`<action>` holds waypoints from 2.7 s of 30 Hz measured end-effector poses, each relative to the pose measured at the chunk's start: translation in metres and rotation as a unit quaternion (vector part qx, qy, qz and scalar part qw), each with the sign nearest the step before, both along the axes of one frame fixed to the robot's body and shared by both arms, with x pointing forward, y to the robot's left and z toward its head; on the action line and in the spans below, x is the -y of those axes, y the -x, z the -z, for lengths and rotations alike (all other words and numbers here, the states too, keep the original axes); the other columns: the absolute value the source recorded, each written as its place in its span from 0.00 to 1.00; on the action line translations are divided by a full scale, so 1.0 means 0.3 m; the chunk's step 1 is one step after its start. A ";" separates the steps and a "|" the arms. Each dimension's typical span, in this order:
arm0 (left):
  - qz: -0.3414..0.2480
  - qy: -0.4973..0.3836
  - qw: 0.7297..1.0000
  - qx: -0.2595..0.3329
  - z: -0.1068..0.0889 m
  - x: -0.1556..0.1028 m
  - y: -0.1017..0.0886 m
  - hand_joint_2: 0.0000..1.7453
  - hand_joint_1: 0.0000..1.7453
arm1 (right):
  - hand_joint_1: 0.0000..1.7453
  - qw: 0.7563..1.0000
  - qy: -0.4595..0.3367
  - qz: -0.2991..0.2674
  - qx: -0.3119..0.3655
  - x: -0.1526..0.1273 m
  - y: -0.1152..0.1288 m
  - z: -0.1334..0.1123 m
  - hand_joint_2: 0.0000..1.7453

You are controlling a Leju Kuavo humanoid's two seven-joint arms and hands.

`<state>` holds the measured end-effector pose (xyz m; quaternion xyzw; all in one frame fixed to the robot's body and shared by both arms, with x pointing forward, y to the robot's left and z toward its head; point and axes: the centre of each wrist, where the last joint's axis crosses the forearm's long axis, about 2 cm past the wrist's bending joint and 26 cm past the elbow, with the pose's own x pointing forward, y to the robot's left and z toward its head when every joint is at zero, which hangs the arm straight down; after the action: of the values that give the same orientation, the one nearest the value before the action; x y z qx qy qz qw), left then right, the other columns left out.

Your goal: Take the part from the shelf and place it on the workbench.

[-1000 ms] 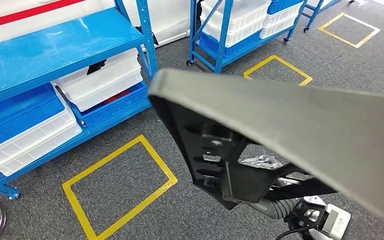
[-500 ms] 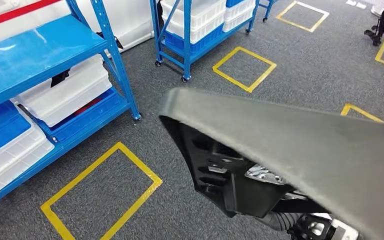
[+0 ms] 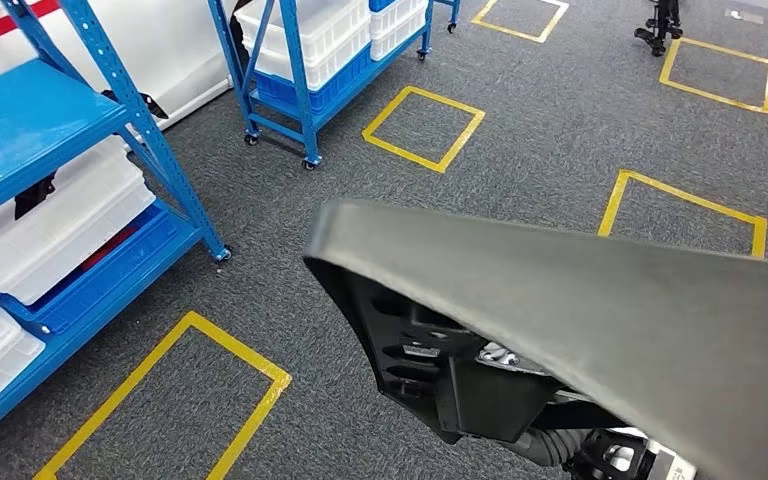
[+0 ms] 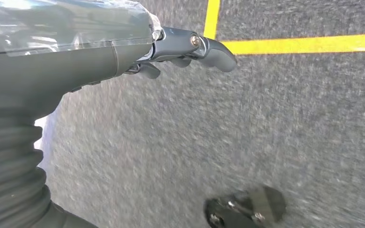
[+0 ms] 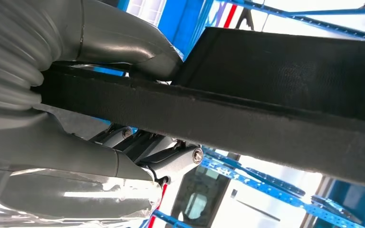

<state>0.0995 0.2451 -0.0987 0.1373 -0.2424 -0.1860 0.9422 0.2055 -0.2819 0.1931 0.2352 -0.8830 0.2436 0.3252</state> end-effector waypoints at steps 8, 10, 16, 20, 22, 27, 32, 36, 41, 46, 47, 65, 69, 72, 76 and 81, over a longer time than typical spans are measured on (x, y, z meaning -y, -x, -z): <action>0.000 -0.011 0.999 -0.032 0.007 -0.011 0.030 1.00 0.00 | 0.80 1.000 -0.006 0.001 -0.009 -0.006 0.005 0.014 1.00; -0.003 -0.004 0.999 -0.052 0.015 -0.020 0.063 1.00 0.00 | 0.80 1.000 -0.006 0.002 -0.016 -0.006 0.009 0.024 1.00; -0.006 0.006 0.997 -0.078 0.025 -0.031 0.113 1.00 0.00 | 0.80 1.000 -0.001 0.011 -0.025 -0.002 0.005 0.029 1.00; -0.022 0.004 0.997 -0.075 0.026 -0.033 0.115 1.00 0.00 | 0.80 0.999 0.022 0.023 -0.027 0.002 0.009 0.025 1.00; -0.038 0.007 0.997 -0.063 0.026 -0.030 0.120 1.00 0.00 | 0.80 0.999 0.033 0.023 -0.029 0.001 0.001 0.012 1.00; -0.045 0.017 0.998 -0.041 0.021 -0.008 0.102 1.00 0.00 | 0.80 0.997 0.061 0.030 -0.034 -0.013 -0.028 -0.019 1.00; -0.032 0.025 0.999 -0.019 0.009 0.021 0.048 1.00 0.00 | 0.80 0.998 0.056 0.023 -0.024 -0.039 -0.046 -0.038 1.00; -0.022 0.027 0.999 -0.012 0.004 0.034 0.030 1.00 0.00 | 0.80 0.999 0.046 0.013 -0.015 -0.050 -0.080 -0.054 1.00; -0.025 0.020 0.999 -0.035 0.007 0.035 0.050 1.00 0.00 | 0.80 0.999 0.040 0.007 -0.017 -0.057 -0.112 -0.058 1.00; -0.033 0.016 0.998 -0.057 0.015 0.035 0.093 1.00 0.00 | 0.80 0.999 0.043 0.005 -0.015 -0.062 -0.137 -0.073 1.00; -0.034 0.015 0.997 -0.063 0.015 0.035 0.094 1.00 0.00 | 0.80 0.999 0.043 0.006 -0.015 -0.063 -0.139 -0.073 1.00; -0.035 0.011 0.996 -0.083 0.019 0.035 0.119 1.00 0.00 | 0.80 0.999 0.028 0.009 -0.038 -0.059 -0.075 0.002 1.00; -0.029 0.009 0.997 -0.070 0.020 0.036 0.128 1.00 0.00 | 0.80 0.999 0.027 0.012 -0.035 -0.060 -0.074 0.000 1.00; -0.026 0.008 0.998 -0.060 0.020 0.034 0.128 1.00 0.00 | 0.80 0.999 0.028 0.015 -0.039 -0.059 -0.067 0.008 1.00; -0.027 0.009 0.998 -0.056 0.016 0.034 0.102 1.00 0.00 | 0.80 0.999 0.027 0.016 -0.033 -0.059 -0.065 0.005 1.00; -0.039 0.005 0.996 -0.078 0.015 0.037 0.096 1.00 0.00 | 0.80 0.999 0.027 0.013 -0.026 -0.059 -0.064 -0.003 1.00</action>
<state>0.0707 0.2341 -0.1033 0.1268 -0.1638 -0.1581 0.9654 0.2248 -0.2641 0.1940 0.2216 -0.8702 0.2565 0.3575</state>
